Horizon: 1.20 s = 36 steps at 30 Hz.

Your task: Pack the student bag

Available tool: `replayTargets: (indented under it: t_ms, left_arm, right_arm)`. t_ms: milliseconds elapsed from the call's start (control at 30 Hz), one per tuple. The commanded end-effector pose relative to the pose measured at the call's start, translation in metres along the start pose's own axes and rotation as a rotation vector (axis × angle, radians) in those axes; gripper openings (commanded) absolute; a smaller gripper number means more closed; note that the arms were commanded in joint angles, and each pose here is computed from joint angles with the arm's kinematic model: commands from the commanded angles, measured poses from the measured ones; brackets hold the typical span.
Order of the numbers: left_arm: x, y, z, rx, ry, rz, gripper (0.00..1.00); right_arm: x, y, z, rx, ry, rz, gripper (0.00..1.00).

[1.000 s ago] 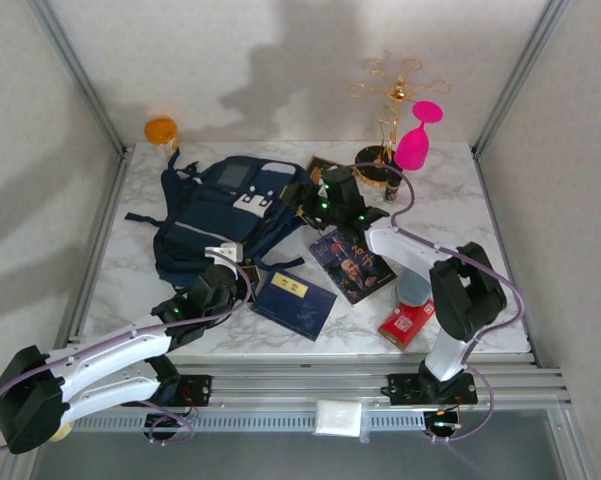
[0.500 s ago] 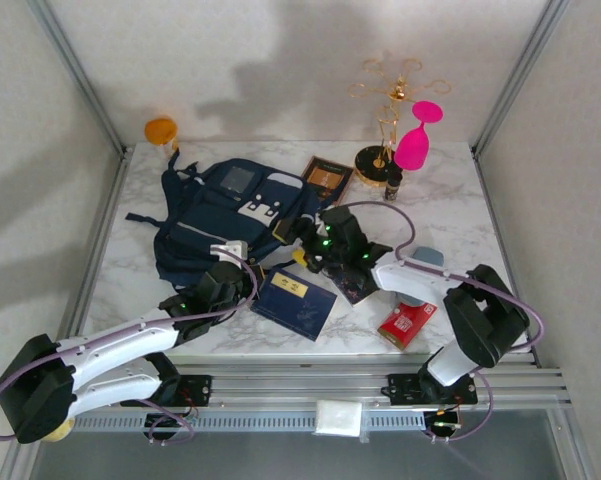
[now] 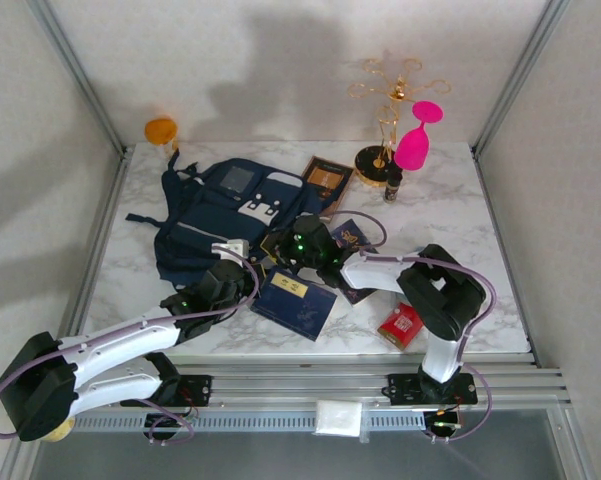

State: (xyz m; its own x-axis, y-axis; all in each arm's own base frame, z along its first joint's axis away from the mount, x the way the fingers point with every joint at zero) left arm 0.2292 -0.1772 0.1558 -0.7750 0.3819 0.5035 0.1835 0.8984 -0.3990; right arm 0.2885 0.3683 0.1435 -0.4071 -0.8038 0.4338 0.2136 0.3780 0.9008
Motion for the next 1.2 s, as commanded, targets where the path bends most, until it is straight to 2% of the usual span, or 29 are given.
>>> replayTargets:
  t_ms: [0,200,267,533,667,767,800,867,1033,1167]
  left_arm:
    - [0.013,-0.015,-0.026,0.025,-0.082,0.062,0.00]
    - [0.030,0.000,-0.014,0.064,0.012,-0.008,0.00]
    - [0.036,0.003,-0.006,0.077,0.035,0.013,0.00]
    - [0.046,0.013,0.014,0.122,0.098,0.031,0.00]
    - [0.043,0.017,0.022,0.109,0.136,0.005,0.00]
    - [0.038,0.014,0.024,0.095,0.139,0.029,0.00]
    - [0.036,0.011,0.023,0.090,0.136,0.041,0.00]
    - [0.033,0.006,0.018,0.084,0.120,0.065,0.00]
    - [0.022,-0.004,0.000,0.081,0.060,0.056,0.00]
    - [0.016,-0.009,-0.008,0.088,0.033,0.059,0.00]
  right_arm:
    - [-0.004,0.034,-0.007,0.113,-0.053,-0.089,0.02]
    - [-0.002,0.063,0.003,0.322,0.034,-0.096,0.00]
    - [0.006,0.067,-0.003,0.358,0.038,-0.098,0.00]
    - [0.038,0.070,-0.075,0.373,0.024,-0.058,0.00]
    - [0.035,0.069,-0.110,0.385,0.017,-0.025,0.00]
    - [0.027,0.068,-0.121,0.392,0.007,0.009,0.00]
    - [0.025,0.068,-0.121,0.394,0.007,0.016,0.04]
    - [0.025,0.066,-0.119,0.393,0.014,0.025,0.22]
    - [0.043,0.049,-0.102,0.414,0.010,0.118,0.51]
    - [0.068,0.023,-0.085,0.341,-0.005,0.184,0.69]
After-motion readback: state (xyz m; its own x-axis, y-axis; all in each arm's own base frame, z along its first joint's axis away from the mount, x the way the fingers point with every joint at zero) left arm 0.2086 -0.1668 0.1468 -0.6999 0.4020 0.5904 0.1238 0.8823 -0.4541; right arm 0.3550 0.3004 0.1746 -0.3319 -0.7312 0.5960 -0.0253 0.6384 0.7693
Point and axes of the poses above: each hand's point on the last joint's axis, 136 mm out from that joint toward the fingers, its own x axis back along the fingers, its own y axis along the line the jaws close on, z = x × y, the point moved 5 cm from there along x, back along the fingers, and after that the axes turned 3 degrees about -x, right-handed, at the moved point
